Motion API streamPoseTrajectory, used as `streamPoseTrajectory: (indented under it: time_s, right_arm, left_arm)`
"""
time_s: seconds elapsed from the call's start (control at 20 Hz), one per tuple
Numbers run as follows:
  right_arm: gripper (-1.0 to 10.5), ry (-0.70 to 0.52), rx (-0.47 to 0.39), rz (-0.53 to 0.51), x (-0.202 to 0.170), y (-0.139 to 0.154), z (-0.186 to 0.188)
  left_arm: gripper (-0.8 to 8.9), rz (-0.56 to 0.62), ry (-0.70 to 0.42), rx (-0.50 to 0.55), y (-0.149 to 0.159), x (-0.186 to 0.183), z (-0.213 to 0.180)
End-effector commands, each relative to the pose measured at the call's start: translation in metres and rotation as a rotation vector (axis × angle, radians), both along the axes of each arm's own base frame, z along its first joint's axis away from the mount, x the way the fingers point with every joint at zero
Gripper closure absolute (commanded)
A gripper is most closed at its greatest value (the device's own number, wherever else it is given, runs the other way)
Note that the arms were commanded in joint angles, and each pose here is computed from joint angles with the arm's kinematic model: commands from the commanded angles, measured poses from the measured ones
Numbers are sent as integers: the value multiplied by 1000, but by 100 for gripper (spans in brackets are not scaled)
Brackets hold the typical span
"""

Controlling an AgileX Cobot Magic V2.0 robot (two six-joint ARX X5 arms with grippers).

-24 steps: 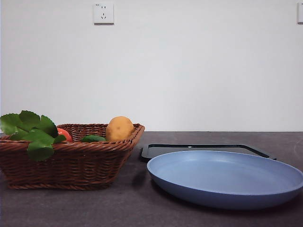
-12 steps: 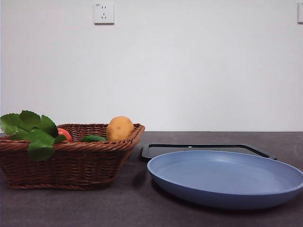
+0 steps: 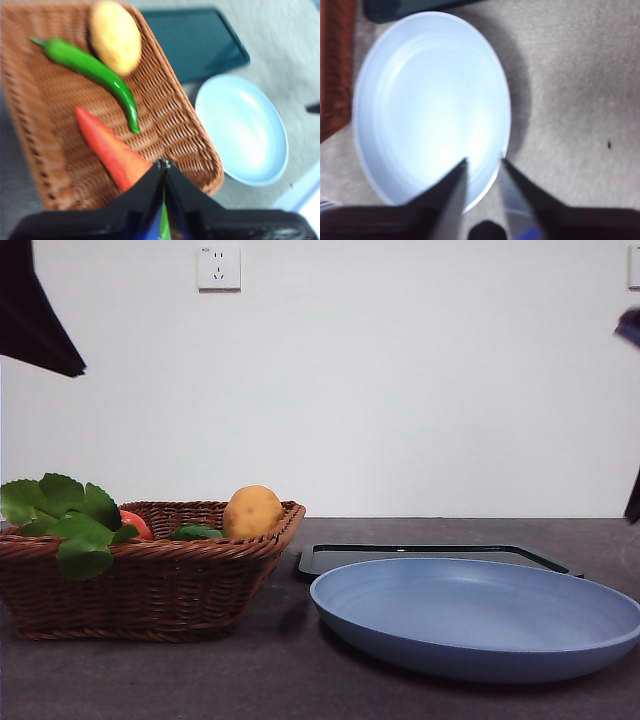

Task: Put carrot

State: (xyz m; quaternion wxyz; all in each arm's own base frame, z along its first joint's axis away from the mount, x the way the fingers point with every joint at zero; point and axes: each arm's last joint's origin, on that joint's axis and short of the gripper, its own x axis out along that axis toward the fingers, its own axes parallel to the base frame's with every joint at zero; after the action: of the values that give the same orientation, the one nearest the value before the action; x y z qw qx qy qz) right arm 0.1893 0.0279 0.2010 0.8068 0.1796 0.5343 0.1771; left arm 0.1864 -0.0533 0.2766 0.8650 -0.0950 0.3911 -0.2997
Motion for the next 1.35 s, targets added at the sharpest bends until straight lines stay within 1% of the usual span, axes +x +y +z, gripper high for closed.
streamPoseTrajectory:
  time_s: [0.05,0.1,0.15,0.3,0.4,0.5,0.6,0.7,0.8,0.9,0.95,1.1,1.2,1.35]
  right_arm:
    - [722,9,-1,6,13,1,-7]
    - [722,22,2,3,17,2,-12]
    - [723,38,5,0,22,5,-17]
    - [727,88,8,1,33,10,-35]
    - [736,129,13,-10,38,13,-45]
    - [813,151,13,-15,41,14,-52]
    - [896,160,15,-22,42,14,-54]
    - [940,165,19,-32,42,14,-53]
    - [940,162,23,-37,40,14,-50]
    - [940,161,27,-36,35,14,-43]
    - [940,168,24,-34,30,13,-38]
    - [940,131,11,-11,13,11,-18]
    - [940,71,18,-11,4,9,-4]
    - [940,-13,29,-10,-5,8,11]
  left_arm:
    - [616,-38,-13,1,-7,3,1]
    - [560,-43,-12,-1,-8,4,1]
    - [541,-47,-17,-7,-10,4,1]
    - [540,-48,-38,-25,-13,5,4]
    - [540,-28,-30,-48,-13,6,5]
    - [540,-23,-29,-57,-14,6,5]
    - [540,-21,-33,-60,-14,7,6]
    - [523,1,-22,-82,-15,7,7]
    - [458,3,-20,-85,-15,8,7]
    - [450,6,3,-86,-17,7,5]
    - [450,33,25,-81,-18,6,4]
    - [450,94,61,1,-24,10,-4]
    - [450,130,128,67,-30,17,-10]
    - [450,127,242,150,-42,34,-20]
